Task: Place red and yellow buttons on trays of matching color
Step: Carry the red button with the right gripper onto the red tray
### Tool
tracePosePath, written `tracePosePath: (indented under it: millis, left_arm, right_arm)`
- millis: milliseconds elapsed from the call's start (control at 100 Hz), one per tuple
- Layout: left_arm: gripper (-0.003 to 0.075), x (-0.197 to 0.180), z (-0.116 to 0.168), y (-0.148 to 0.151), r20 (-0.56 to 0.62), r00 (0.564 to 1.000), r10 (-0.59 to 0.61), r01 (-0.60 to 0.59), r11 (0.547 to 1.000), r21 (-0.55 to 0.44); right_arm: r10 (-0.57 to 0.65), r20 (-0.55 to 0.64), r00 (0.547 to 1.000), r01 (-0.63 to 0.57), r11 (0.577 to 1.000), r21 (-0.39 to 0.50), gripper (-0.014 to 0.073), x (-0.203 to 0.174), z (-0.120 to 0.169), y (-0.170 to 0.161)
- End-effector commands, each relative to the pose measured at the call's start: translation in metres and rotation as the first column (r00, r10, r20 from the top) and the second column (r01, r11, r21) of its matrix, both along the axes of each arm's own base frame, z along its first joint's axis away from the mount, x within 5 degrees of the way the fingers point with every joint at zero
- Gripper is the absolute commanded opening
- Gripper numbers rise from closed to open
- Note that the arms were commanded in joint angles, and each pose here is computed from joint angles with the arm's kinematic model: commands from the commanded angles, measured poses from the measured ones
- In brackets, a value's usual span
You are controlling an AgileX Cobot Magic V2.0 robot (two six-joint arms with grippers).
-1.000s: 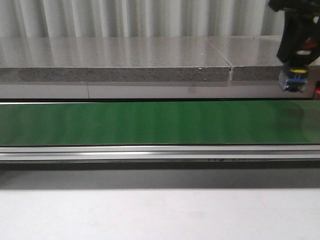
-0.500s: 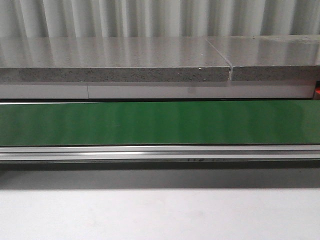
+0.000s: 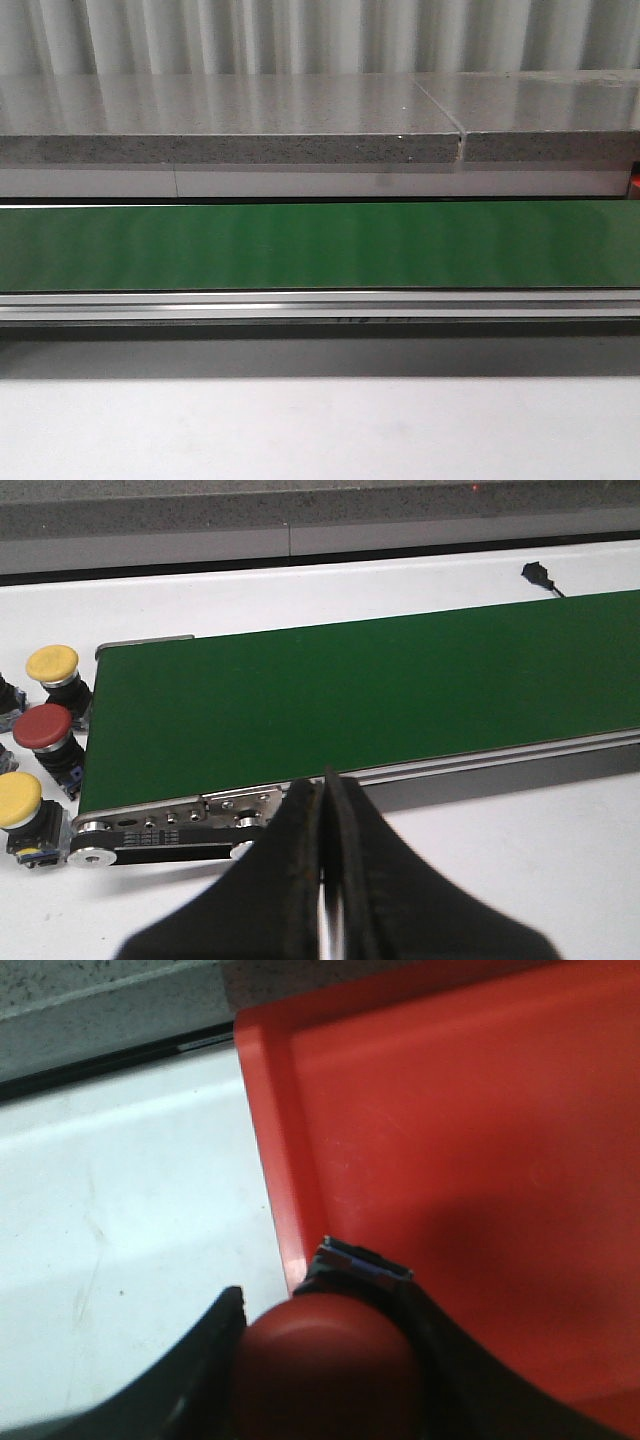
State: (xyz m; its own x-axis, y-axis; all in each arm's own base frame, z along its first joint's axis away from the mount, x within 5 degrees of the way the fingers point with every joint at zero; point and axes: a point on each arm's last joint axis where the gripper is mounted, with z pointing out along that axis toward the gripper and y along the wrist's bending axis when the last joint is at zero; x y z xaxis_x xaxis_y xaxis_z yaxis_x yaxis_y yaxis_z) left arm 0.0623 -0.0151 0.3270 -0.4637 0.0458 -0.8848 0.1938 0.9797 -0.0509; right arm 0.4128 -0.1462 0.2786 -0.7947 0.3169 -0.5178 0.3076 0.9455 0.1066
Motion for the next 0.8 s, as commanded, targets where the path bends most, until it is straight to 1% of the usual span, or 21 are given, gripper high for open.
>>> tracePosePath:
  millis: [0,260,490,540,690,720,790]
  left_arm:
    - [-0.0020,0.002,0.014,-0.001,0.088,0.996,-0.006,0.008,1.000,-0.029]
    - [-0.0020,0.002,0.014,-0.001,0.088,0.996,-0.006,0.008,1.000,-0.029]
    - [-0.0020,0.002,0.014,-0.001,0.088,0.996,-0.006,0.008,1.000,-0.029]
    - [-0.0020,0.002,0.014,-0.001,0.088,0.996,-0.006,0.008,1.000,-0.029]
    - [-0.0020,0.002,0.014,-0.001,0.088,0.996,-0.006,0.008,1.000,-0.029]
    - [-0.0020,0.002,0.014,-0.001,0.088,0.996,-0.006,0.008,1.000,-0.029]
    - [-0.0020,0.002,0.014,-0.001,0.088,0.996,-0.006,0.008,1.000,-0.029]
  right_arm:
    - [-0.026,0.123,0.992,0.030,0.999,-0.035,0.0206,0.004,0.025,-0.006]
    - [-0.046,0.103,0.994,0.049,0.998,-0.025,0.0206,0.019,-0.008,-0.016]
    - [-0.054,0.077,0.996,0.055,0.998,-0.015,0.0212,0.025,-0.026,-0.019]
    - [-0.054,0.071,0.996,0.055,0.998,-0.013,0.0247,0.025,-0.028,-0.020]
    - [-0.053,0.074,0.996,0.055,0.998,-0.015,0.0447,0.026,-0.028,-0.020]
    - [-0.053,0.075,0.996,0.055,0.998,-0.015,0.0466,0.026,-0.028,-0.020]
    - [-0.054,0.080,0.995,0.056,0.998,-0.017,0.0477,0.026,-0.028,-0.020]
